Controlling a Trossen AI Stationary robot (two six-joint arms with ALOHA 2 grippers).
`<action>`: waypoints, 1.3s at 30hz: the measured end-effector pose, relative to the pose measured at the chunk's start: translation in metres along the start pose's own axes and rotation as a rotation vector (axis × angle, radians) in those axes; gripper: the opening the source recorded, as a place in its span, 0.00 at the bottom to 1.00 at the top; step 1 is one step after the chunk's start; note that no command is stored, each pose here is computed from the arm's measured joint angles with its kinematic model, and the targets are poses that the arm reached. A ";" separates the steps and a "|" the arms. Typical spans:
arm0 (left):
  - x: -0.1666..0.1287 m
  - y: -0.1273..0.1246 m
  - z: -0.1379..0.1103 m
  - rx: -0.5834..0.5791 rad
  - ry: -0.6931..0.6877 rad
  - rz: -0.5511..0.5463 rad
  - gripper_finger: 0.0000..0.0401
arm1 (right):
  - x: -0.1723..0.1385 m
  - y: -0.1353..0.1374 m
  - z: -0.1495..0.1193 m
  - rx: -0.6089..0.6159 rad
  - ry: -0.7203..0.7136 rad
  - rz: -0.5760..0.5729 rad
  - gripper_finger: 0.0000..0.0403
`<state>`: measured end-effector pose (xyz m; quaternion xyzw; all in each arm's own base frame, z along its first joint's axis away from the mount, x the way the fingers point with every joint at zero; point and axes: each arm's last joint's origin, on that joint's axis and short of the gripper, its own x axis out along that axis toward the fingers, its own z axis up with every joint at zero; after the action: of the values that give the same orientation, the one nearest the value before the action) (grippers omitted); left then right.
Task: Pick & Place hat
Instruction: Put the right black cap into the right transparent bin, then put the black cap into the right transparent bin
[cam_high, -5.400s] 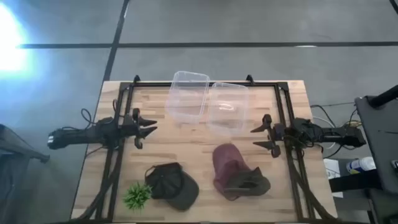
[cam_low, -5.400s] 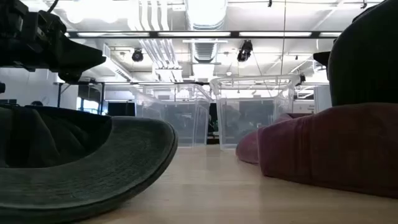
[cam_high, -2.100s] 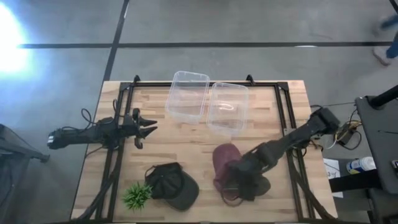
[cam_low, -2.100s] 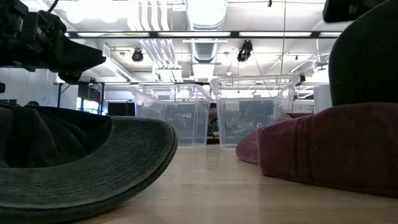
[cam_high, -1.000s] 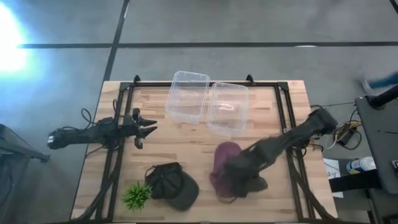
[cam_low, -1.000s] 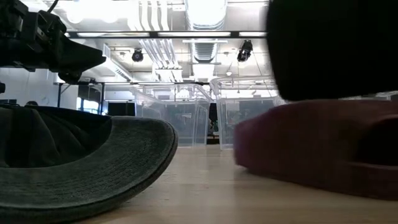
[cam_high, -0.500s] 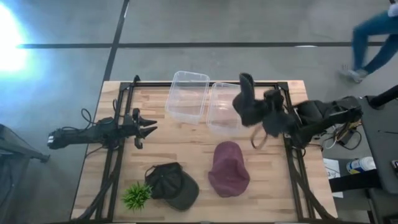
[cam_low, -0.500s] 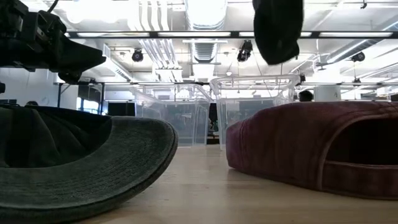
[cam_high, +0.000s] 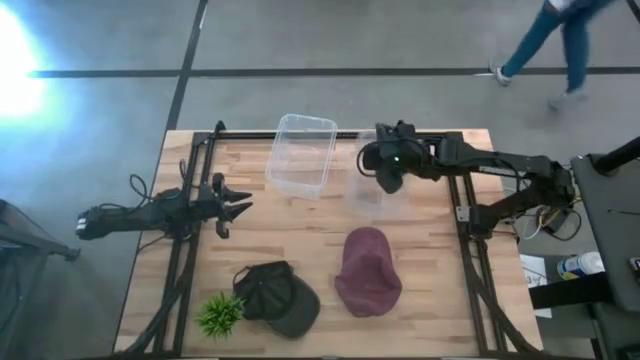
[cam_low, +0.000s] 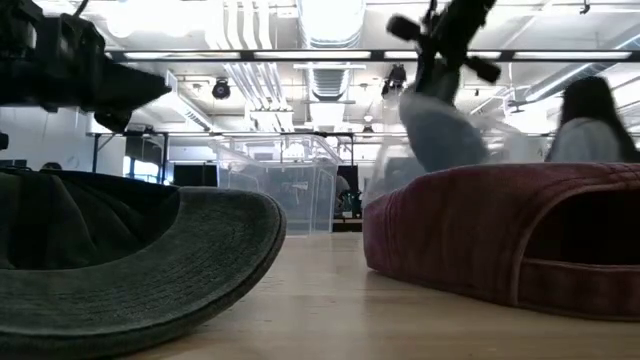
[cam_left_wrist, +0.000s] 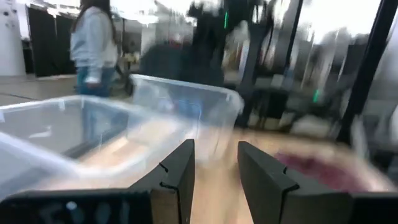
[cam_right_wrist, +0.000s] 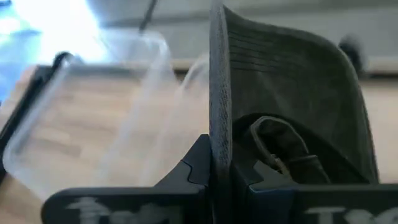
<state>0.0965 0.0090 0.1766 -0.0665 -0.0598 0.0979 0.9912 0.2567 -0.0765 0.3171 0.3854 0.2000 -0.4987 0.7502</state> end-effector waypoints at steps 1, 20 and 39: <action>0.000 -0.001 0.004 -0.079 -0.043 -0.008 0.29 | 0.007 -0.002 -0.001 0.010 0.024 0.019 0.04; -0.002 -0.002 0.024 -0.921 -0.239 -0.108 0.29 | -0.045 0.050 -0.007 -0.400 0.083 0.433 0.46; -0.001 -0.026 -0.022 -0.894 0.742 -0.315 0.26 | 0.032 0.151 -0.215 -0.601 0.735 0.450 0.44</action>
<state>0.1027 -0.0191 0.1590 -0.4971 0.2458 -0.1143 0.8243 0.4245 0.1029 0.2188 0.3363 0.4965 -0.0779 0.7965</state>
